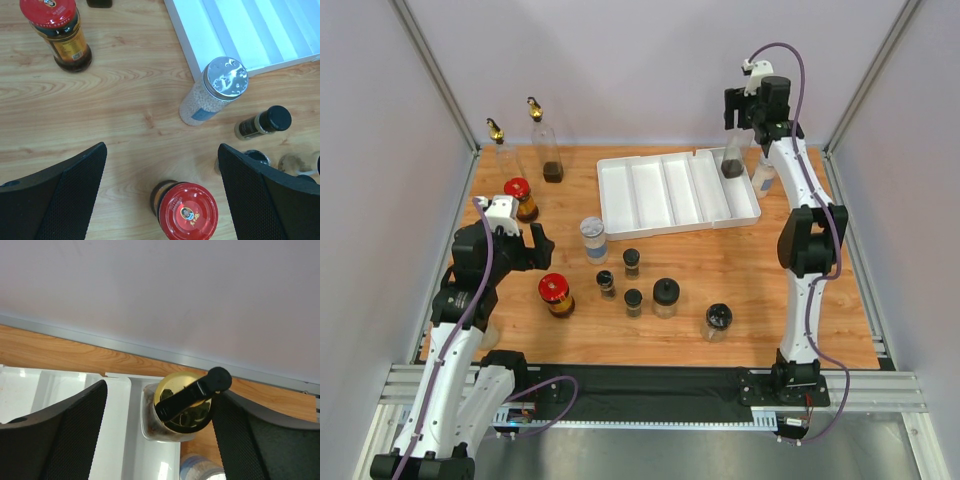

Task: Organize the condiment bottles
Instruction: Place the bottle in the storage box.

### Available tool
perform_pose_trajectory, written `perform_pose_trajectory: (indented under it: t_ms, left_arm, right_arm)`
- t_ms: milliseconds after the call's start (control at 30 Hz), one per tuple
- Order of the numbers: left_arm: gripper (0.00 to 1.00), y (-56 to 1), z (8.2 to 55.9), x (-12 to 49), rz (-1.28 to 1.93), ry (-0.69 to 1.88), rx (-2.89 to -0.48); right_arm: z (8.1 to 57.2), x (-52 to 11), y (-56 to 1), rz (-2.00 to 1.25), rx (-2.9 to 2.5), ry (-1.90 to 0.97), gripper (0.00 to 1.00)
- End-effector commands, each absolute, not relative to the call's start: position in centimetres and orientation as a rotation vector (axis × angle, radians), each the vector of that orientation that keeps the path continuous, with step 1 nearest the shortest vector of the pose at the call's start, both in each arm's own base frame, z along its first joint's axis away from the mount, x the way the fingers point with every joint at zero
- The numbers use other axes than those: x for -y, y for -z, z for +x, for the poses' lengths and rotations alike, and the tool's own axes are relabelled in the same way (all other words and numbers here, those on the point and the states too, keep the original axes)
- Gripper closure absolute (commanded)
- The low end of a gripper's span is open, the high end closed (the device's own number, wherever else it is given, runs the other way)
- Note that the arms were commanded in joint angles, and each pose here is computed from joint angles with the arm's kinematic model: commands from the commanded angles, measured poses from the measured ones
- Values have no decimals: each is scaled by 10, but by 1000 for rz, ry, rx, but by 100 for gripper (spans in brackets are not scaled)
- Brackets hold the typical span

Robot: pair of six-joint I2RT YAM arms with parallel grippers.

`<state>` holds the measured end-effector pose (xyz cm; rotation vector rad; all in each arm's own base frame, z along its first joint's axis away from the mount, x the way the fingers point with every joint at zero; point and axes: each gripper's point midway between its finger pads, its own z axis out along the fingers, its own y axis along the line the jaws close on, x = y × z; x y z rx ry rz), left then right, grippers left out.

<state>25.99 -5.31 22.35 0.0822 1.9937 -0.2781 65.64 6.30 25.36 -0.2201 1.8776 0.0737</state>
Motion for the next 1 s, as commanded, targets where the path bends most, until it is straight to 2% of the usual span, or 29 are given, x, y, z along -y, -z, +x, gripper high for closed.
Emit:
perform_pose_trajectory:
  t_ms: [0,67,100,333,467,500,533,567,600,667,733,767,800,867,967]
  left_arm:
    - [0,-236,261,57,111,290,-1948]
    - [0,-237,260,57,110,293,-1944]
    - [0,-237,261,57,112,294,-1942]
    - [0,-241,259,57,112,297,-1924]
    - [0,-244,258,57,112,290,-1916]
    - [0,-245,258,57,111,291,-1912]
    - [0,-245,257,57,110,292,-1909]
    - [0,-246,257,57,110,292,-1904]
    - [0,-246,257,57,111,293,-1904]
    - [0,-248,256,57,109,293,-1898]
    - [0,-249,256,56,107,292,-1894]
    - [0,-249,256,56,104,292,-1894]
    - [0,-249,256,56,102,291,-1894]
    - [0,-250,257,55,96,287,-1891]
    - [0,-250,258,54,84,287,-1891]
  right_arm:
    - [641,-61,-318,-215,-1755,-66,17]
    - [637,-62,-320,-219,-1754,-65,3]
    - [635,-61,-317,-219,-1763,-66,0]
    - [615,-55,-328,-233,-1755,-47,0]
    - [587,-52,-341,-280,-1746,-44,0]
    - [580,-52,-328,-298,-1773,-48,0]
    - [574,-52,-345,-310,-1739,-41,0]
    - [564,-53,-330,-332,-1771,-39,0]
    - [551,-53,-347,-350,-1740,-37,0]
    - [532,-51,-332,-366,-1781,-35,0]
    - [506,-53,-343,-395,-1765,-44,0]
    - [494,-54,-321,-411,-1816,-59,0]
    - [476,-55,-336,-424,-1782,-64,0]
    - [454,-59,-314,-450,-1830,-99,0]
    - [419,-68,-311,-497,-1836,-161,0]
